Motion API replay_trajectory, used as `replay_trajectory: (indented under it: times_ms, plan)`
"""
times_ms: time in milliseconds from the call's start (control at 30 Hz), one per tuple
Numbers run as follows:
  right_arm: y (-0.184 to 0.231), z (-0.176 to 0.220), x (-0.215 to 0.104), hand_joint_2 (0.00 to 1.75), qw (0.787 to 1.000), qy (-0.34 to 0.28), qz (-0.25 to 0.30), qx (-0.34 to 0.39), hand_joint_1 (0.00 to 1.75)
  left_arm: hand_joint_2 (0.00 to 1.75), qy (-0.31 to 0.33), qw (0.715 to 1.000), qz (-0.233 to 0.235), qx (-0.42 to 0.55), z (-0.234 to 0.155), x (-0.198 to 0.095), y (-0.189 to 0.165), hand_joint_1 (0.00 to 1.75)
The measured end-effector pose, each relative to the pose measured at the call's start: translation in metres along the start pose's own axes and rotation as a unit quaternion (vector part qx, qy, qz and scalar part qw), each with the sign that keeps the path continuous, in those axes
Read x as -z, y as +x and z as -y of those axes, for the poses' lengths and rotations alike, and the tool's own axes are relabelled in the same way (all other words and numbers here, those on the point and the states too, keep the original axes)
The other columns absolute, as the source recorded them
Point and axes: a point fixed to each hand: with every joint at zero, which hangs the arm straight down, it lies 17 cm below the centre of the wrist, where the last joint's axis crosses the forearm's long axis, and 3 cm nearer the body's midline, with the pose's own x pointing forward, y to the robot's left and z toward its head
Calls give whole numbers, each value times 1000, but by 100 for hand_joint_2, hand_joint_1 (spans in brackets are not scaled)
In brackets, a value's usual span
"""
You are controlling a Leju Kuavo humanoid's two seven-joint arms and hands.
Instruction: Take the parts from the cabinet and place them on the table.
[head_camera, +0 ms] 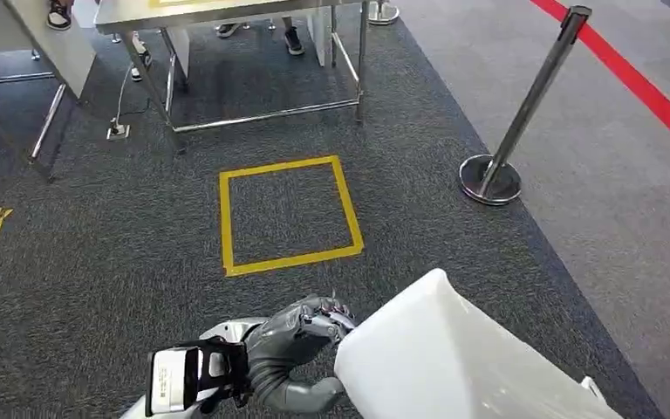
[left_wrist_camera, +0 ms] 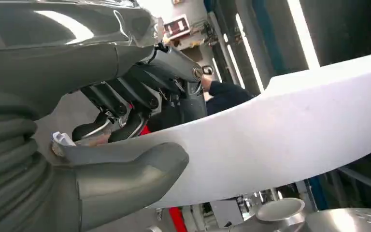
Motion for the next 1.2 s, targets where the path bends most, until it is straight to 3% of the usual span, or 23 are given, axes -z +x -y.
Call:
replay_trajectory:
  times_ms: [1200]
  plan:
    - [19, -9, 0, 0, 999, -1, 21, 27, 0, 175, -26, 1000, 4, -1, 10, 21, 5, 175]
